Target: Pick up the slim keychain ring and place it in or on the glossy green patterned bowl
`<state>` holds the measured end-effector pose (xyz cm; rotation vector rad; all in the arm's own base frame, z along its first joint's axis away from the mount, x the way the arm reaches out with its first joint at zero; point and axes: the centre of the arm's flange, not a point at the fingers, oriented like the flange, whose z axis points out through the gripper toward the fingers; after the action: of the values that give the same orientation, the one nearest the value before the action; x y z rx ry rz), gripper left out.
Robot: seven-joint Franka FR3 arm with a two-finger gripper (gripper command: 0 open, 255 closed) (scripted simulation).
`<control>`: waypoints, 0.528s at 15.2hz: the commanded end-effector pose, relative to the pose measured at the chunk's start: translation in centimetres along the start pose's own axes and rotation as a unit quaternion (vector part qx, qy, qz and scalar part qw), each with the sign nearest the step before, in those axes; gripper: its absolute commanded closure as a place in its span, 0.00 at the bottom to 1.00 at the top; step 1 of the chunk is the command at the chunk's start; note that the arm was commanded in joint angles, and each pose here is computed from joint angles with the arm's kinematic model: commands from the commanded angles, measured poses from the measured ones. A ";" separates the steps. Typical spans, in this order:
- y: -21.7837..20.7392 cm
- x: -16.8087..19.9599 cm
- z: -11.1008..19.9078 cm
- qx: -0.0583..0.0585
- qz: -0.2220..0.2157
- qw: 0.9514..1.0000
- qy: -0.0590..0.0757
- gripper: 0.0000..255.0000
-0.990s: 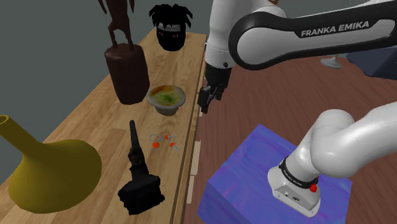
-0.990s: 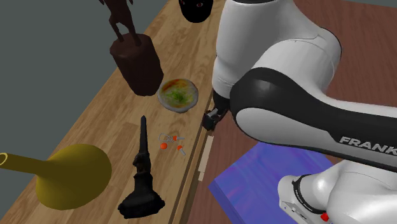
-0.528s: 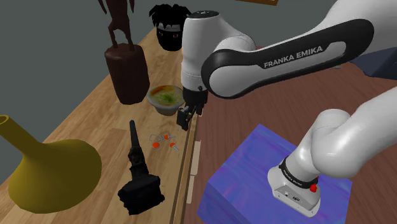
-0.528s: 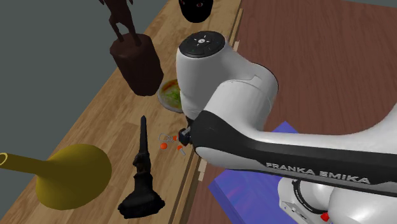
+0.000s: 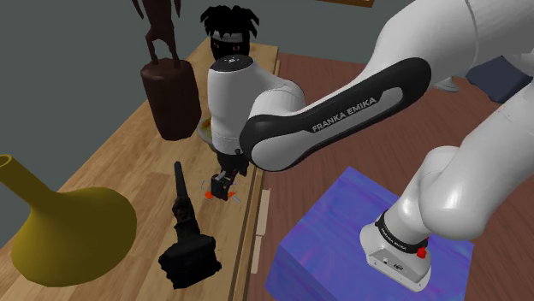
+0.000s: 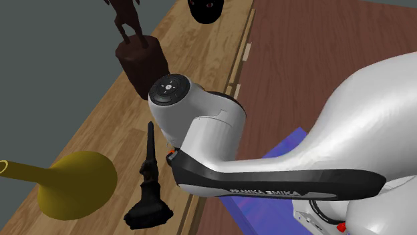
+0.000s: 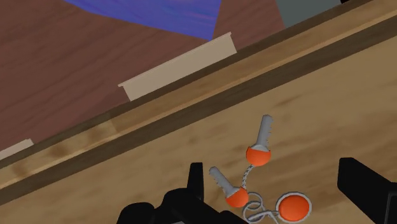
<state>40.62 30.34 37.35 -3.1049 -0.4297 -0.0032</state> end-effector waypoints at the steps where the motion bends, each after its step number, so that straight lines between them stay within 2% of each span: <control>1: -0.3 0.2 1.2 0.000 -0.002 1.000 0.000 0.00; 6: -0.3 0.2 4.1 0.000 -0.002 1.000 0.000 0.00; 8: -0.3 0.2 4.1 0.000 -0.002 1.000 0.000 0.00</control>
<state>40.68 30.65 33.41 -3.1040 -0.4348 -0.0038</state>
